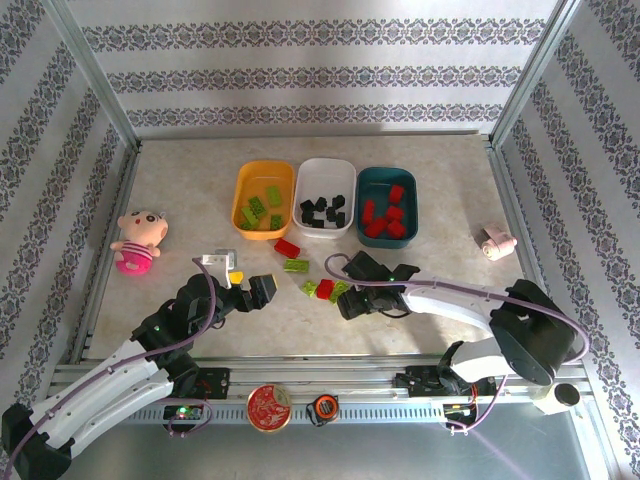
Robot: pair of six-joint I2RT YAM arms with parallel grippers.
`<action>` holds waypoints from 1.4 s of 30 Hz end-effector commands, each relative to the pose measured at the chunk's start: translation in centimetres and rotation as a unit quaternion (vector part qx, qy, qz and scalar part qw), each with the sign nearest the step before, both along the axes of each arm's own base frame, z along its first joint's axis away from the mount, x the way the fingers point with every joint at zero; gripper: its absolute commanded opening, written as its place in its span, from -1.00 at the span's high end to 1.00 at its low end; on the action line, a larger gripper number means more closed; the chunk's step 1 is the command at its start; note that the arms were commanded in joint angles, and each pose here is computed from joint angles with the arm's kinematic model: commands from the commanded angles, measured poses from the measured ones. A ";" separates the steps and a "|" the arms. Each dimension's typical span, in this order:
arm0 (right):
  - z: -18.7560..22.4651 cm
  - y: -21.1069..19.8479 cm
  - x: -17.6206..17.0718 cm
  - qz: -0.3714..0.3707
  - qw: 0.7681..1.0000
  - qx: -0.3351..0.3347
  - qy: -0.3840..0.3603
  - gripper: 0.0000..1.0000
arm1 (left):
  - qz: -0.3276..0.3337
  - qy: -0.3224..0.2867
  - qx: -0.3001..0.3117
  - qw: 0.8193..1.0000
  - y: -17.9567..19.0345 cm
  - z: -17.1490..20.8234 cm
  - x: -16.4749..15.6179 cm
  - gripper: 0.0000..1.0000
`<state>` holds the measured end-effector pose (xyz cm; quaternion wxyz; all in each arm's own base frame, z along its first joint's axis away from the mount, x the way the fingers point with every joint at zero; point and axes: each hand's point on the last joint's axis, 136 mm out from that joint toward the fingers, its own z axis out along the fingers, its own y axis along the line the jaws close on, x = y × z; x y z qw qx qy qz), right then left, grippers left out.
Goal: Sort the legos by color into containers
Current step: Pick up the lego from the bottom-center of the table.
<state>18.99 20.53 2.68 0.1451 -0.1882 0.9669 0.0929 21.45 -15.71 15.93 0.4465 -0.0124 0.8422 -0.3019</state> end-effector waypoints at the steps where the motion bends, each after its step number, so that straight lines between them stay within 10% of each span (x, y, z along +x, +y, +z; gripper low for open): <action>1: 0.0 0.5 0.5 0.004 1.000 -0.010 -0.006 -0.42 | 0.016 -0.010 -0.003 1.000 0.4 0.3 0.5 -0.99; 14: -1.7 1.1 0.9 0.012 0.999 -0.033 0.006 -0.31 | 0.011 -0.011 -0.023 1.000 0.0 0.7 0.5 -0.99; 25: -1.1 3.0 -1.2 0.041 0.998 0.039 0.041 0.20 | 0.006 -0.018 -0.015 1.000 -0.1 1.2 0.6 -0.99; 42: 10.8 9.9 0.1 0.117 0.970 0.214 -0.013 0.32 | 0.046 -0.018 0.026 0.998 2.0 1.2 0.7 -0.99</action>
